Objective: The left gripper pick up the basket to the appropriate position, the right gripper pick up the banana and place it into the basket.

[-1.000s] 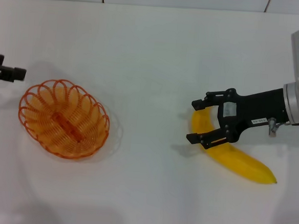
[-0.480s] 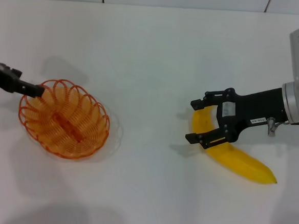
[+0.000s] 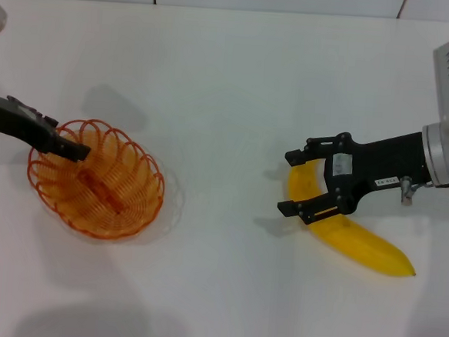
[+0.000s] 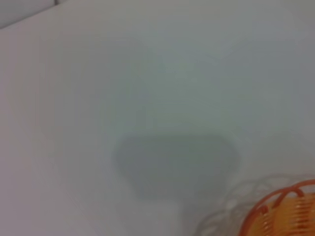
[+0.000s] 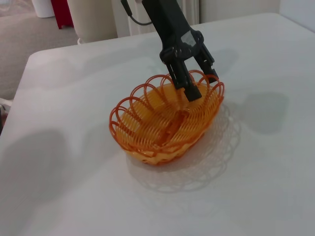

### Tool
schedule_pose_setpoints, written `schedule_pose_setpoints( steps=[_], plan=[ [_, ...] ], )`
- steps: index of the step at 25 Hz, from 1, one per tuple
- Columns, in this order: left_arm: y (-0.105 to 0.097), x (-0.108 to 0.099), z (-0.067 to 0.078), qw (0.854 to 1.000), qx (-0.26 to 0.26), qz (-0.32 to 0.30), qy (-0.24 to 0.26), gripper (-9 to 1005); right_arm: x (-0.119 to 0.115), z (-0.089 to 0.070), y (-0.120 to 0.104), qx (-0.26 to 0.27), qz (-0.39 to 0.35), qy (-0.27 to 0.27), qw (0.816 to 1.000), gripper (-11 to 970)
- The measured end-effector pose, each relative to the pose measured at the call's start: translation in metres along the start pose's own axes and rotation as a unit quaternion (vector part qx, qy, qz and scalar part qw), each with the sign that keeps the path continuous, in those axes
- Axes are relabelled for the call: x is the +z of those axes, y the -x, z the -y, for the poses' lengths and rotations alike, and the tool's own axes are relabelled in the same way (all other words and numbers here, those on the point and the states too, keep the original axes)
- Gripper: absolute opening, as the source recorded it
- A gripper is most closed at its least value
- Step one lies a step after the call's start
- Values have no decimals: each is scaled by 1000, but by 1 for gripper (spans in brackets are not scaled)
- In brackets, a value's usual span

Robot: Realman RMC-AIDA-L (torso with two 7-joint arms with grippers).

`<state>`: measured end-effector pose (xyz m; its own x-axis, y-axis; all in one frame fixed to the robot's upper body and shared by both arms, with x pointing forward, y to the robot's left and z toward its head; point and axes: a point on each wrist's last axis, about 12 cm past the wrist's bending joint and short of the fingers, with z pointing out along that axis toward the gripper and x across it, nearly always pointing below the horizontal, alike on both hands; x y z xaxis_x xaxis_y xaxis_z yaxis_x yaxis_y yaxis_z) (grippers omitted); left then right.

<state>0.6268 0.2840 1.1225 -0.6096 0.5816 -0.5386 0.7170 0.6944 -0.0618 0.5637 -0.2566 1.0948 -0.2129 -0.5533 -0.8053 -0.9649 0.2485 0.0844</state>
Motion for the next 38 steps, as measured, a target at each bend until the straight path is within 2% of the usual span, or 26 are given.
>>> schedule_pose_setpoints(
  steps=[7, 13, 24, 26, 30, 34, 38],
  plan=[
    [-1, 1, 0, 1000, 0, -4, 3, 877, 0, 0, 0, 1, 1, -1, 1000, 907],
    [0, -2, -3, 1000, 6, 0, 10, 757, -1, 1, 0, 1, 2, -2, 1000, 907],
    [0, -1, -2, 1000, 13, -2, 9, 313, -1, 1, 1, -1, 2, -3, 1000, 906],
    [0, -1, -1, 1000, 13, -3, 6, 121, -1, 1, 1, 0, 2, -3, 1000, 906],
    [6, -11, -1, 1000, 13, 13, -5, 104, -1, 1, 0, 1, 2, -2, 1000, 906],
    [16, -25, 5, 998, 15, 45, -40, 88, -1, 0, 0, 2, 2, -2, 1000, 906],
    [21, -31, 8, 995, 5, 68, -66, 73, 0, 0, 1, 1, 1, 1, 1000, 906]
  ],
)
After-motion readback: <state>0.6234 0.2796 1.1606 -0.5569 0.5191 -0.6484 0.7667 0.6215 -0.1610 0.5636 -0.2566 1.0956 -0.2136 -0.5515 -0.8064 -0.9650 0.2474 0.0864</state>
